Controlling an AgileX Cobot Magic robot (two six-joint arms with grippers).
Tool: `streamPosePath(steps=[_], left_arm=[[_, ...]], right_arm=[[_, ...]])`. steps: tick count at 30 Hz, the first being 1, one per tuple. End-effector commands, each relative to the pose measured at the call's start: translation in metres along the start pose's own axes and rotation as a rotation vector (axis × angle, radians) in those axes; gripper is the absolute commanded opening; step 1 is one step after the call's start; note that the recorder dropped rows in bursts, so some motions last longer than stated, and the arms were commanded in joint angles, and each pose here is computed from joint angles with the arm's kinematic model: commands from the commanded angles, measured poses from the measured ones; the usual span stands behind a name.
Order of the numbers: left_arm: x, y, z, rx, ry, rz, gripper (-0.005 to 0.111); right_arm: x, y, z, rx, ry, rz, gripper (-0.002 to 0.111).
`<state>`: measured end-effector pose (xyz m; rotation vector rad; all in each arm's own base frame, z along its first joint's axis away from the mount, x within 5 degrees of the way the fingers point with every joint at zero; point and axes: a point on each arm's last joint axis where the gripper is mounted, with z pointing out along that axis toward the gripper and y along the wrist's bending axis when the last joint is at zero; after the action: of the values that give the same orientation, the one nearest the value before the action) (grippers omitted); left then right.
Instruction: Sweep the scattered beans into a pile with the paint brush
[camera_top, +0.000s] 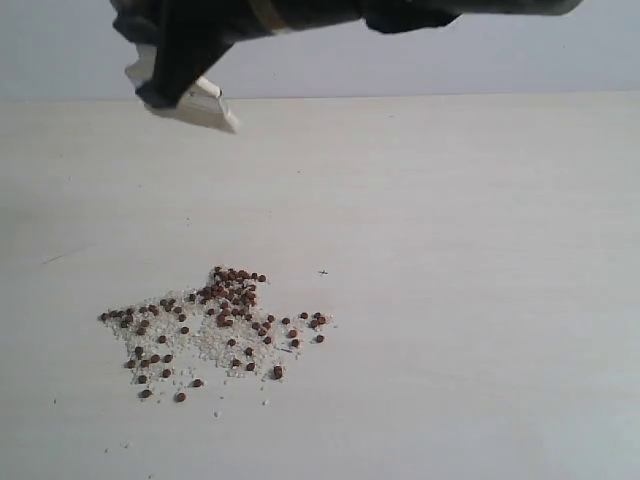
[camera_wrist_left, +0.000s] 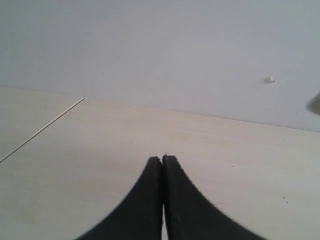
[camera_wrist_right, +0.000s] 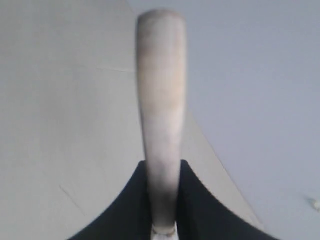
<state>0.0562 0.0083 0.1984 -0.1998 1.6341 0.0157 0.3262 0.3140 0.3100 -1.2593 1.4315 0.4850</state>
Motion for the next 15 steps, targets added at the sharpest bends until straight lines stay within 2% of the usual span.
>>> streamPosePath(steps=[1, 4, 6, 11, 15], left_arm=[[-0.001, 0.000, -0.001, -0.001, -0.008, -0.001, 0.000], [-0.001, 0.000, -0.001, -0.001, -0.008, -0.001, 0.000], [-0.001, 0.000, -0.001, -0.001, -0.008, -0.001, 0.000], [-0.001, 0.000, -0.001, -0.001, -0.008, -0.001, 0.000], [-0.001, 0.000, -0.001, -0.001, -0.008, -0.001, 0.000]], right_arm=[[-0.026, -0.004, -0.026, 0.029, -0.064, 0.447, 0.000], [-0.017, -0.002, -0.031, 0.097, -0.045, 0.713, 0.000], [0.002, 0.010, -0.026, 0.129, 0.009, 0.860, 0.000], [0.033, 0.059, -0.011, 0.246, 0.124, 0.982, 0.000], [0.034, 0.097, 0.002, 0.295, 0.169, 1.031, 0.000]])
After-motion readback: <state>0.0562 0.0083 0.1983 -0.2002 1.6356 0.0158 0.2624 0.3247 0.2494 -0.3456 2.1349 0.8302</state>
